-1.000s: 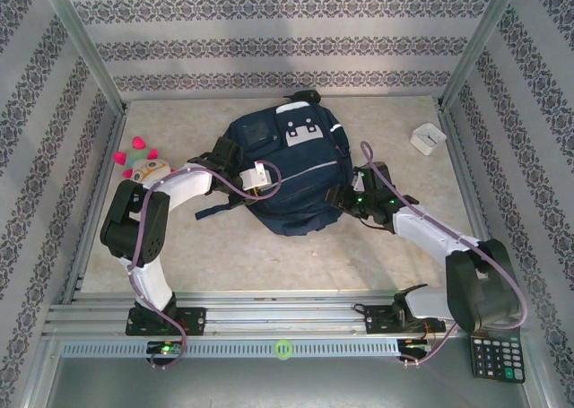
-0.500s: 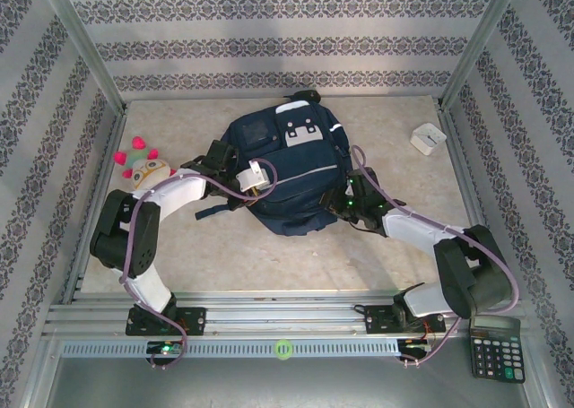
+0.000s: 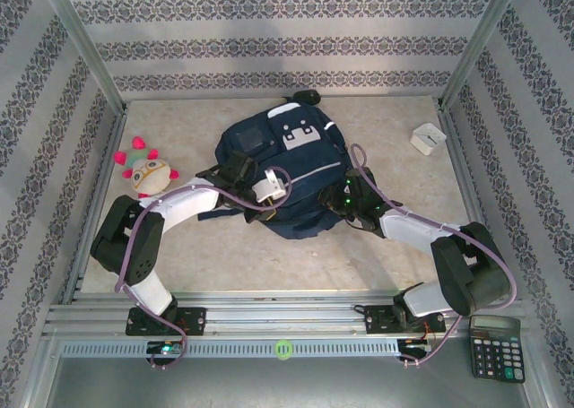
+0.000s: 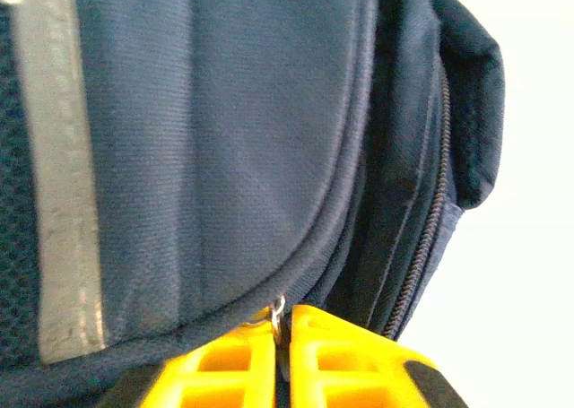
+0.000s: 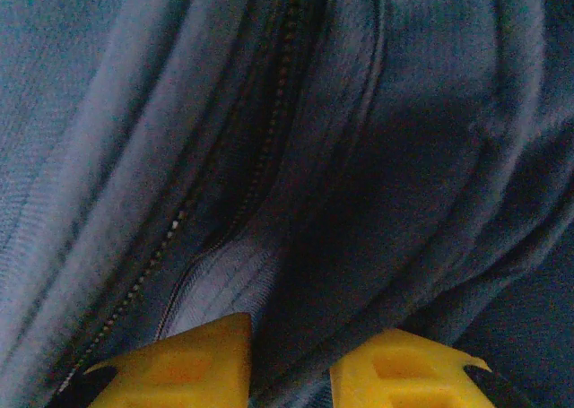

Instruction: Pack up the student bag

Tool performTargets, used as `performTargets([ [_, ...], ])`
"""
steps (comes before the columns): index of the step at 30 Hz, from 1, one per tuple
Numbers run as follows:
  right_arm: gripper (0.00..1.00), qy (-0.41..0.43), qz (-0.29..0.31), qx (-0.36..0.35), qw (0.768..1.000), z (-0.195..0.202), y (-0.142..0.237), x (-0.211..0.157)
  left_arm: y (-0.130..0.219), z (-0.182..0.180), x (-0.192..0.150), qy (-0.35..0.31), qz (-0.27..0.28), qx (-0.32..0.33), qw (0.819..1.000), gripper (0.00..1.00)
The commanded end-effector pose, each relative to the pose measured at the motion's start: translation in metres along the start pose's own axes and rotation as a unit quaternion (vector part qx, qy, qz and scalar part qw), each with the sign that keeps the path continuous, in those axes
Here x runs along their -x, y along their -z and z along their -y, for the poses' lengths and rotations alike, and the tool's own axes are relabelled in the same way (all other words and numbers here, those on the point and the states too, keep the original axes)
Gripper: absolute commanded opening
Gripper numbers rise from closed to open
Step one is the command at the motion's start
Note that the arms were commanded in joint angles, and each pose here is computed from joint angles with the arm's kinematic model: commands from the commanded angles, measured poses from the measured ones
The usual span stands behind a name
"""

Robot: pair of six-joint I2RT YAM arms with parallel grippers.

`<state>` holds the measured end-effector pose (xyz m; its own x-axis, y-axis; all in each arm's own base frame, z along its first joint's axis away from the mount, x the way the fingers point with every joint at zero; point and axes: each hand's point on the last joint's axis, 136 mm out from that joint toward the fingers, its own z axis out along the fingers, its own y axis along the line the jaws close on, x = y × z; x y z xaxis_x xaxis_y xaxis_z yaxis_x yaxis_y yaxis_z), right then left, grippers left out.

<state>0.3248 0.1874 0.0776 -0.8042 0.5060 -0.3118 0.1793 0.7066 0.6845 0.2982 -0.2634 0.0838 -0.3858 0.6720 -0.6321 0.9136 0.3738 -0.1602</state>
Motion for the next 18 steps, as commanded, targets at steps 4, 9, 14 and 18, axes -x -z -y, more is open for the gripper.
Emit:
performTargets([
  [4, 0.32, 0.017, -0.005, 0.054, 0.998, -0.025, 0.003, -0.001, 0.010, 0.036, 0.057, 0.008, 0.108, -0.041, 0.993, 0.24],
  [9, 0.44, 0.021, -0.010, 0.048, 0.999, -0.013, 0.020, 0.008, 0.038, 0.029, 0.049, -0.050, 0.098, 0.022, 0.994, 0.57],
  [14, 0.51, 0.042, -0.005, 0.039, 0.998, -0.010, 0.047, 0.014, 0.066, 0.014, 0.035, -0.129, 0.052, 0.076, 0.987, 0.76],
  [18, 0.52, 0.064, -0.008, 0.032, 0.997, -0.014, 0.065, 0.004, 0.077, -0.010, 0.030, -0.200, 0.025, 0.122, 0.972, 0.80],
])
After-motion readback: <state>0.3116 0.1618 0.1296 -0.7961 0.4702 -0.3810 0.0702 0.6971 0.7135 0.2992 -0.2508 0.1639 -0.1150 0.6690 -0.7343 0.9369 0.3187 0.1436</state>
